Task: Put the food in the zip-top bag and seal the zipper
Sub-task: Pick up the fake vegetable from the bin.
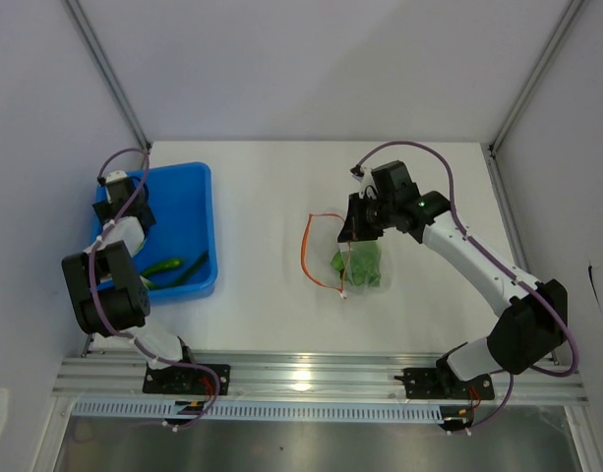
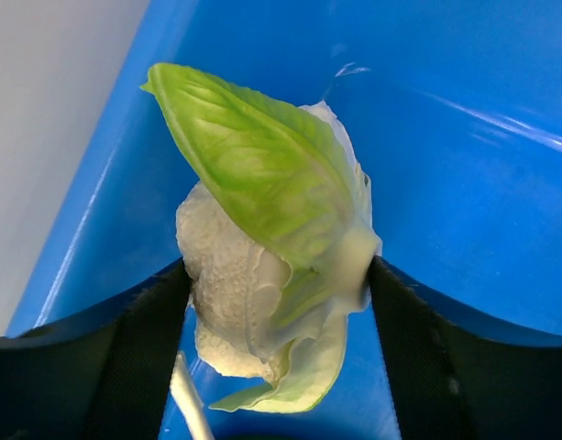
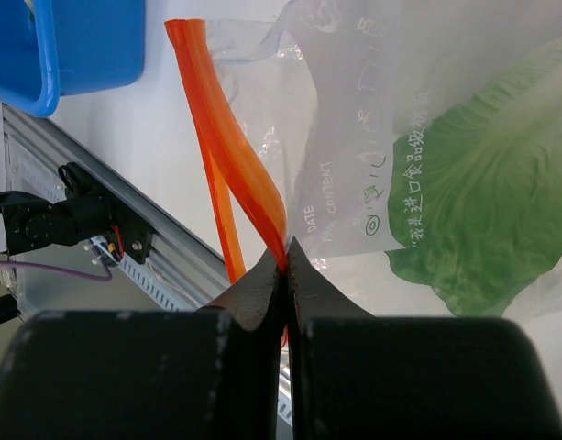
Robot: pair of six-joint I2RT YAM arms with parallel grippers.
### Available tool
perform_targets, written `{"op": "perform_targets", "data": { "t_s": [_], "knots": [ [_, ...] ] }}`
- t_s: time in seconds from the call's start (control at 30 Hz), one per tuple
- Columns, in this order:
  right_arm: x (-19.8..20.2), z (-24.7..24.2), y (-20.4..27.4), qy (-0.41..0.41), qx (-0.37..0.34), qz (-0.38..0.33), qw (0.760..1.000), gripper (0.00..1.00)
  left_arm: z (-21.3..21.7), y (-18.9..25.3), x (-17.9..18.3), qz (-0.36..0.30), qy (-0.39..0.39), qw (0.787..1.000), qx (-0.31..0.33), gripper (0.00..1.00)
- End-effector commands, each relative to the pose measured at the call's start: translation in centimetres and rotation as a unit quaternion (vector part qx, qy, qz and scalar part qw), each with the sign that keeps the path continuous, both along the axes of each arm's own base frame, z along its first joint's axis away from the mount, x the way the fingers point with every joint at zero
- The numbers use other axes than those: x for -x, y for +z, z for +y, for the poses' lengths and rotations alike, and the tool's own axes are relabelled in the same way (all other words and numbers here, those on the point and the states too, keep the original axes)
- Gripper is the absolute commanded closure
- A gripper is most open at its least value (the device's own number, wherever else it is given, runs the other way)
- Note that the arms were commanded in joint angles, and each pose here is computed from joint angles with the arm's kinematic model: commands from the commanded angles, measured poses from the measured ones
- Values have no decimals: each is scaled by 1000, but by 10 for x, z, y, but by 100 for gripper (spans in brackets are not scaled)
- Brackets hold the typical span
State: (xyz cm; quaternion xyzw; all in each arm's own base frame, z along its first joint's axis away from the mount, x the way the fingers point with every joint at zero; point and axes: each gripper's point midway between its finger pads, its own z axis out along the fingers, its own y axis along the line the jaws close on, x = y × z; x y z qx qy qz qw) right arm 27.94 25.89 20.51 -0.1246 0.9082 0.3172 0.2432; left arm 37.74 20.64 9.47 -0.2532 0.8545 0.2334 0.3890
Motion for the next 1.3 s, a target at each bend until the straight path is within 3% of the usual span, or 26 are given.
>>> {"op": "perform_targets", "data": {
  "t_s": [0.0,0.07,0.17,0.4,0.53,0.63,0.77,0.9,1.1,1.2,1.27],
  "knots": [
    [-3,0,15,0,-16,-25,1000,100,10,6,-8,6,4,1000,-10,26],
    [-4,0,14,-3,-13,-25,1000,100,6,7,-12,2,0,1000,8,40],
    [-4,-1,14,-5,-12,-23,1000,100,-4,6,-12,-4,-6,999,32,52],
    [-8,-3,13,-17,-1,-23,1000,100,-26,45,-17,-56,-17,997,50,70],
    [-10,-6,19,-25,3,-32,999,100,-43,65,-18,-72,-33,995,62,92],
    [-10,-8,21,-29,5,-35,999,100,-54,85,-11,-98,-28,993,66,97],
    [-13,-12,14,-37,19,-27,999,100,-80,119,2,-147,-45,984,90,95],
    [-21,-17,14,-47,38,-39,997,100,-126,160,17,-225,-104,956,158,95],
    [-36,-26,16,-67,77,-53,993,100,-212,187,47,-264,-238,897,263,100],
    [-36,-27,15,-74,80,-49,993,100,-258,209,72,-291,-319,850,302,99],
    [-33,-23,16,-75,79,-48,993,100,-291,223,92,-298,-377,807,343,99]
  ]
}}
